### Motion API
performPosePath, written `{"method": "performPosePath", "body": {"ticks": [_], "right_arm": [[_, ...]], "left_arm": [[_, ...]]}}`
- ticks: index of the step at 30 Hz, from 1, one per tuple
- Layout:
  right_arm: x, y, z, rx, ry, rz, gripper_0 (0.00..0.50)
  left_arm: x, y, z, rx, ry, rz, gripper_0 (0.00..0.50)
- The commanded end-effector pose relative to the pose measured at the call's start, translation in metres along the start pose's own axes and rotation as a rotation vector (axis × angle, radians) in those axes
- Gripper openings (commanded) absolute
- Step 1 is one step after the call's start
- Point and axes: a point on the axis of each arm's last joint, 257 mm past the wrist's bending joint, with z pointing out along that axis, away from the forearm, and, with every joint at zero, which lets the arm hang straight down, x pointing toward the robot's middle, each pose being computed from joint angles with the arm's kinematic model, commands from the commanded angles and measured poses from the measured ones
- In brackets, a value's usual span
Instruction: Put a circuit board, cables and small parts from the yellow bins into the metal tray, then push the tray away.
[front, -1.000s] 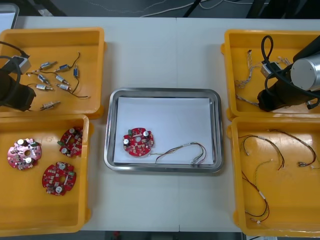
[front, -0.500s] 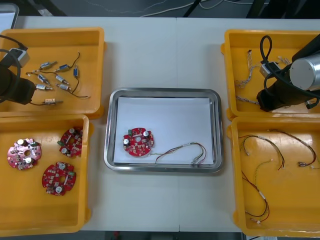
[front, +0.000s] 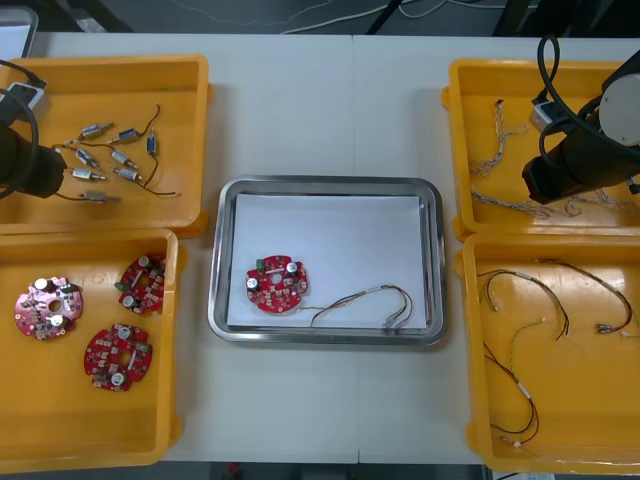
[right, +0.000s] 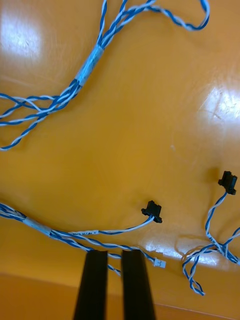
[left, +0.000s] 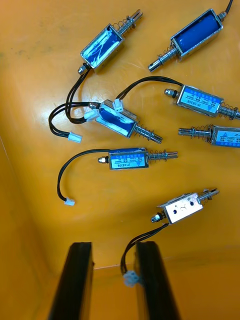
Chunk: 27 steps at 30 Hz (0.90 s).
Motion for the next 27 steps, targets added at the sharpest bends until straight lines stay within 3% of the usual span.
{"method": "performPosePath", "body": {"ticks": [1, 3, 7, 11, 15, 18, 20, 22, 27], "right_arm": [[-0.028, -0.016, -0.028, 0.022, -0.062, -0.055, 0.500], [-0.027, -0.014, -0.026, 0.021, -0.056, -0.126, 0.500], [-0.024, -0.010, -0.024, 0.013, -0.049, -0.197, 0.500], [-0.020, -0.005, -0.019, 0.012, -0.031, -0.223, 0.500], [-0.017, 0.002, -0.013, 0.012, -0.022, -0.250, 0.500], [-0.016, 0.008, -0.006, 0.013, -0.020, -0.266, 0.500], [-0.017, 0.012, -0.004, 0.013, -0.025, -0.276, 0.500], [-0.015, 0.016, 0.000, 0.010, -0.023, -0.281, 0.500], [-0.011, 0.020, 0.005, -0.003, -0.019, -0.272, 0.500]], "left_arm": [[-0.034, 0.008, -0.020, -0.025, -0.080, -0.103, 0.396], [-0.032, 0.006, -0.020, -0.019, -0.073, -0.100, 0.447], [-0.026, 0.004, -0.020, -0.011, -0.050, -0.099, 0.500], [-0.018, 0.000, -0.022, -0.003, -0.014, -0.085, 0.500], [-0.001, -0.009, -0.023, 0.030, 0.043, -0.095, 0.500], [-0.002, -0.011, -0.018, 0.066, 0.003, -0.123, 0.500], [-0.003, -0.011, -0.014, 0.060, -0.018, -0.115, 0.500], [-0.004, -0.010, -0.013, 0.045, -0.015, -0.099, 0.500], [-0.013, -0.014, -0.018, 0.058, -0.030, -0.064, 0.500]]}}
